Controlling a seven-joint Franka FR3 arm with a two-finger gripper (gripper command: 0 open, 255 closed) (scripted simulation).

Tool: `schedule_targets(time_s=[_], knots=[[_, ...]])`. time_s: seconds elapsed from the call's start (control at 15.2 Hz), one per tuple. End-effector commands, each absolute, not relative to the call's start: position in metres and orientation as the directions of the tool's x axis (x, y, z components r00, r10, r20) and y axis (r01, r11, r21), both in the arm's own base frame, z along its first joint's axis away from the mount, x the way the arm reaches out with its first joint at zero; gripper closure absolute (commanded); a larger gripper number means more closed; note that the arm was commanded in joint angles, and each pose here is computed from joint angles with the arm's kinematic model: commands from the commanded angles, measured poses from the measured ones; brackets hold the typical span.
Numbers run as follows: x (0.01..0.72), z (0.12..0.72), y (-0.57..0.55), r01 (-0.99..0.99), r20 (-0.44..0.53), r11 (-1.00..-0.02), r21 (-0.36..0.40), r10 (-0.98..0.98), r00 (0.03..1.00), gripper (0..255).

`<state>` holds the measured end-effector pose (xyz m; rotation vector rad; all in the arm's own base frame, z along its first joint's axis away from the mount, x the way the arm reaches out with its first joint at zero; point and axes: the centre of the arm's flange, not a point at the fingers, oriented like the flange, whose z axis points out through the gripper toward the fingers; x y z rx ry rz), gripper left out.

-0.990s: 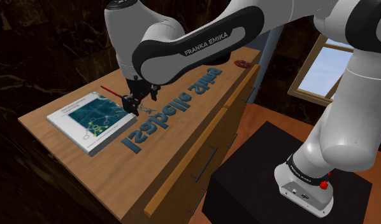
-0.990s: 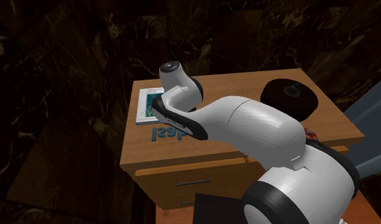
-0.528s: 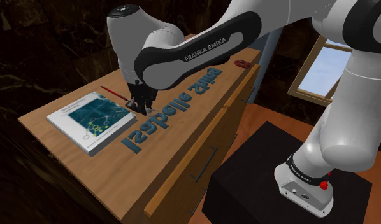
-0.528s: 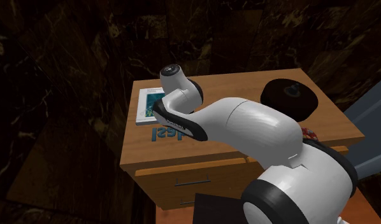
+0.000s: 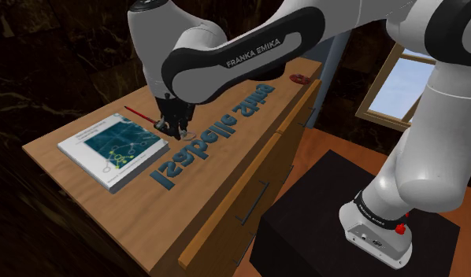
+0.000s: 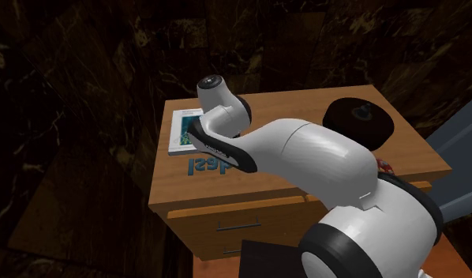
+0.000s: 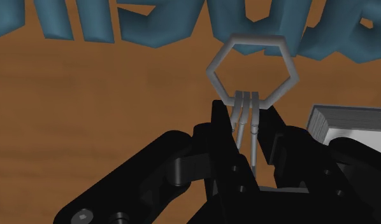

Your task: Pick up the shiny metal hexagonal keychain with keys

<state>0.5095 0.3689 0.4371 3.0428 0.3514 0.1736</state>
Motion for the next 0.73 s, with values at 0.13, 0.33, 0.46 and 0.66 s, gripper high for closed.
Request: schedule_targets(time_s=[0.13, 0.33, 0.46, 0.66], knots=[[0.509, 0.458, 0.369, 0.223, 0.103, -0.971, 0.086, 0.231, 0.968, 255], [0.509, 0.474, 0.369, 0.223, 0.103, -0.971, 0.086, 0.231, 0.968, 255], [0.509, 0.484, 0.369, 0.223, 0.103, -0.971, 0.086, 0.231, 0.968, 255], [0.509, 0.5, 0.369, 0.223, 0.103, -0.971, 0.086, 0.231, 0.968, 255]])
